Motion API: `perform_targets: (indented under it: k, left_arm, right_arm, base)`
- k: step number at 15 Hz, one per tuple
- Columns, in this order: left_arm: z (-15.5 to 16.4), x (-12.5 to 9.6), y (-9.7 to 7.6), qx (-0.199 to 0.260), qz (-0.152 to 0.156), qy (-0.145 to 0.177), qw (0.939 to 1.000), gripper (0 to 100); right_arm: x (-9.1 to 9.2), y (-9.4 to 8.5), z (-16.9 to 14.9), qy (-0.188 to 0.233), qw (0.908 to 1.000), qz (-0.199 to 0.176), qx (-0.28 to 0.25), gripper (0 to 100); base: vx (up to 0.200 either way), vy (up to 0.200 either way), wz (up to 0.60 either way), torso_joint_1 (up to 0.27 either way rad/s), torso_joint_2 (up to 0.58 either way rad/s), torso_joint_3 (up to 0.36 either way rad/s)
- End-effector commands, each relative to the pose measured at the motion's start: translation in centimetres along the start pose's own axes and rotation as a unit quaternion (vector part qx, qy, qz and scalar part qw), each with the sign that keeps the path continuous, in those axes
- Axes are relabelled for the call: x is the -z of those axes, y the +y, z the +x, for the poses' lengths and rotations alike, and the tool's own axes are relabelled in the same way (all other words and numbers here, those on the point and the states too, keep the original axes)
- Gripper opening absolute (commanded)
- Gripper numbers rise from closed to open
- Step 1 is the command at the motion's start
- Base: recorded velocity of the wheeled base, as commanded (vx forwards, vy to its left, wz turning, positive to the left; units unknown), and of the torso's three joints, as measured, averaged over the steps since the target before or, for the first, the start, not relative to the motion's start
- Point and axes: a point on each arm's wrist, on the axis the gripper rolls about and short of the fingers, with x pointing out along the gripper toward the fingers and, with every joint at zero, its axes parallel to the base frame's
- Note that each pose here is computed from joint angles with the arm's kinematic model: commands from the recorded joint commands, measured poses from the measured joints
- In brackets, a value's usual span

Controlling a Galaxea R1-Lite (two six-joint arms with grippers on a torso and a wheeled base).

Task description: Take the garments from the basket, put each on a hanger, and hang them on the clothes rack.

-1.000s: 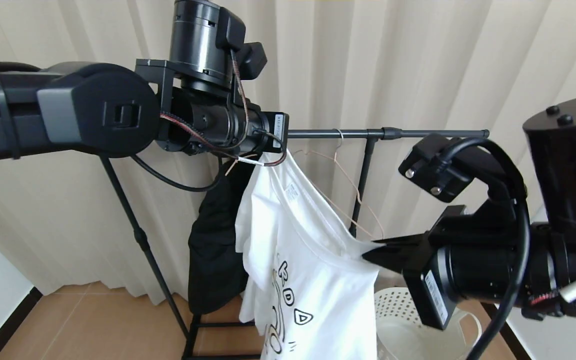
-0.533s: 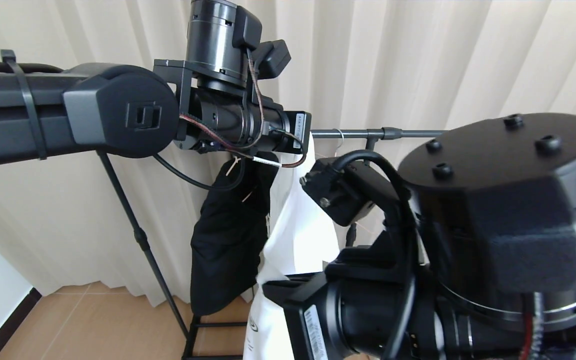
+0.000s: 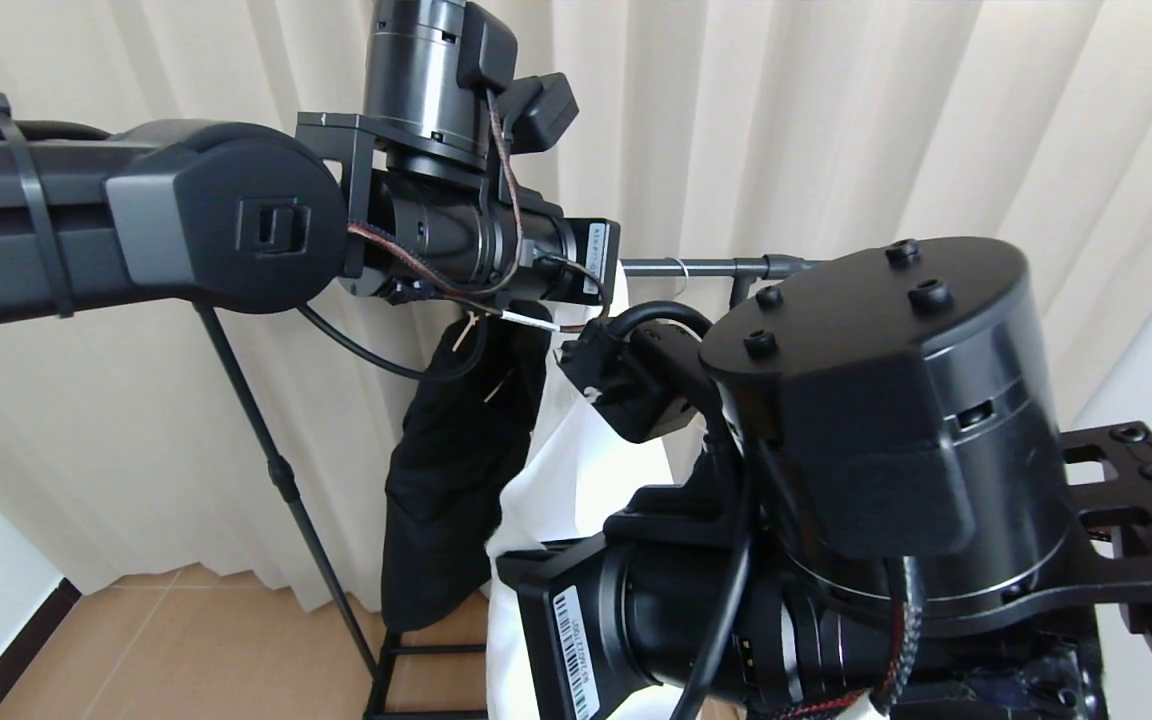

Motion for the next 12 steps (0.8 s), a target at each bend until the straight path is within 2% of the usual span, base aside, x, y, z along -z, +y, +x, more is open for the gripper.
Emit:
perform_targets:
  k: [1,2,3,5,7,8,10,11,12]
  left_arm:
    - [-0.2,-0.1,0.0,0.000,-0.001,-0.003,1.0000,0]
    - [-0.2,-0.1,0.1,-0.002,-0.001,-0.002,1.0000,0]
    - [-0.3,-0.1,0.1,-0.005,-0.002,-0.001,1.0000,0]
    - [-0.9,-0.4,0.3,-0.009,-0.002,-0.001,1.0000,0]
    - [-2.8,-0.7,0.6,-0.016,0.008,0.017,0.9997,0]
    - [-3.9,-0.6,0.7,-0.021,0.016,0.036,0.9990,0]
    - [-5.4,-0.6,0.8,-0.024,0.016,0.054,0.9981,0]
    - [-6.3,-0.2,0.8,-0.030,0.016,0.076,0.9965,0]
    - [-6.9,0.2,1.0,-0.047,0.017,0.093,0.9944,0]
  right_arm:
    - [0.0,-0.3,-0.1,0.002,1.0000,0.000,0.004,0]
    - [-0.2,-0.8,-0.2,0.003,0.9999,0.000,0.014,0]
    - [0.2,-1.8,-0.7,0.015,0.9992,-0.019,0.030,0]
    - [1.3,-4.9,-1.8,0.049,0.9910,-0.101,0.074,0]
    - [1.4,-8.7,-2.5,0.064,0.9780,-0.156,0.123,0]
    - [1.0,-10.7,-2.7,0.066,0.9728,-0.162,0.152,0]
    - [-0.3,-13.3,-2.8,0.058,0.9689,-0.149,0.189,0]
    - [-1.6,-15.6,-1.9,0.039,0.9665,-0.129,0.219,0]
    - [-2.6,-16.8,-1.2,0.020,0.9647,-0.120,0.234,0]
  base:
    - [0.000,0.000,0.00,0.000,0.00,0.000]
    - [0.000,0.000,0.00,0.000,0.00,0.000]
    - [0.000,0.000,0.00,0.000,0.00,0.000]
    - [0.000,0.000,0.00,0.000,0.00,0.000]
    - [0.000,0.000,0.00,0.000,0.00,0.000]
    - [0.000,0.000,0.00,0.000,0.00,0.000]
    - [0.000,0.000,0.00,0.000,0.00,0.000]
    - [0.000,0.000,0.00,0.000,0.00,0.000]
    - [0.000,0.000,0.00,0.000,0.00,0.000]
